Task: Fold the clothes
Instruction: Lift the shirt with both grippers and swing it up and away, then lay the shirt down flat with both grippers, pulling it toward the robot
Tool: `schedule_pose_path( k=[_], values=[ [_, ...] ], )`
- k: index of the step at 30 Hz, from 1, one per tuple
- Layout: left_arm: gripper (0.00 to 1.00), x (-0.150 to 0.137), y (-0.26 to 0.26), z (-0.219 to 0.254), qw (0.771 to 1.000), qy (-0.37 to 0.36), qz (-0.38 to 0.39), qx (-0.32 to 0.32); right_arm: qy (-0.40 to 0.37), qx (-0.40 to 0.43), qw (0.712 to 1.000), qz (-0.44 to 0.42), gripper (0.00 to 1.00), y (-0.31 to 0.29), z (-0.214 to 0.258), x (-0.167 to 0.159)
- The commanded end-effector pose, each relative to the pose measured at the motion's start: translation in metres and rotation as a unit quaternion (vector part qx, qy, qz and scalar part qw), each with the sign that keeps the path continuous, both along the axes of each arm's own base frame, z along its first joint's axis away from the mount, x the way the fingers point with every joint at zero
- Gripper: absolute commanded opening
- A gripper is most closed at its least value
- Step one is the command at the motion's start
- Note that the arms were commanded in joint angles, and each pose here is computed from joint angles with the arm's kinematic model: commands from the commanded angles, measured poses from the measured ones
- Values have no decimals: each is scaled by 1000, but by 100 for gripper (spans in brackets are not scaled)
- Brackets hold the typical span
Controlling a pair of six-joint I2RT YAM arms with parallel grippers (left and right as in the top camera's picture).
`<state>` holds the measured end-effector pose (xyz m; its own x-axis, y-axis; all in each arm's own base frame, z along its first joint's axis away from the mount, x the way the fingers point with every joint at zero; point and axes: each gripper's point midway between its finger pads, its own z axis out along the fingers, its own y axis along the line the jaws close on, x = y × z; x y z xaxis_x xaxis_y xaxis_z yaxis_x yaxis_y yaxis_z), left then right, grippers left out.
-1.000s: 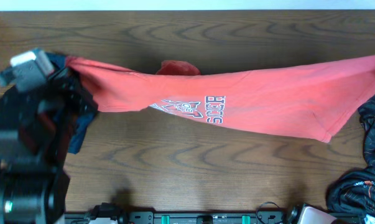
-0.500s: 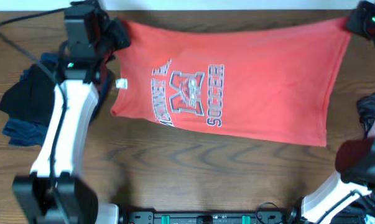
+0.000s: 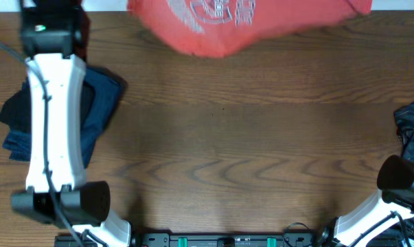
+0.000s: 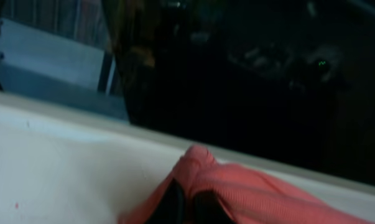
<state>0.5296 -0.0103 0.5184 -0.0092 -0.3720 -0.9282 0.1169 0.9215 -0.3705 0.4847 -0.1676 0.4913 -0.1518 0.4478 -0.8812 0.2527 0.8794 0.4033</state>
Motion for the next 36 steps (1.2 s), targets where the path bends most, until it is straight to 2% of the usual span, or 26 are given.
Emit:
schedule_pose_path(
  k=[1,4,7,9,13,16,23,28,31,36],
  values=[
    [6,-22,-1,9,999,22,-23,-5,26,6,998,-53,1,-21,-2,-25],
    [6,-34,-19,-41,988,132,-75,-17,107,11,992,-68,1,-23,-39,-41],
    [6,-58,-22,-112,956,279,-78,-37,206,24,974,-95,1,-27,-85,-63],
    [6,-79,-23,-152,927,364,-77,-39,261,26,959,-111,1,-29,-109,-77],
    [6,-130,-25,-221,853,513,-85,-36,374,22,919,-121,1,-31,-157,-107],
    [6,-159,-27,-263,802,590,-92,-36,455,31,885,-98,1,-23,-196,-126],
    [6,-214,-32,-349,696,709,-104,-44,591,65,801,-65,1,-8,-271,-167],
    [6,-264,-44,-400,620,772,-135,-33,653,89,750,-48,1,4,-314,-192],
    [6,-285,-46,-420,593,793,-139,-32,674,98,731,-42,1,10,-338,-205],
    [6,-317,-46,-440,567,810,-146,-31,689,109,715,-37,1,23,-371,-228]
  ],
)
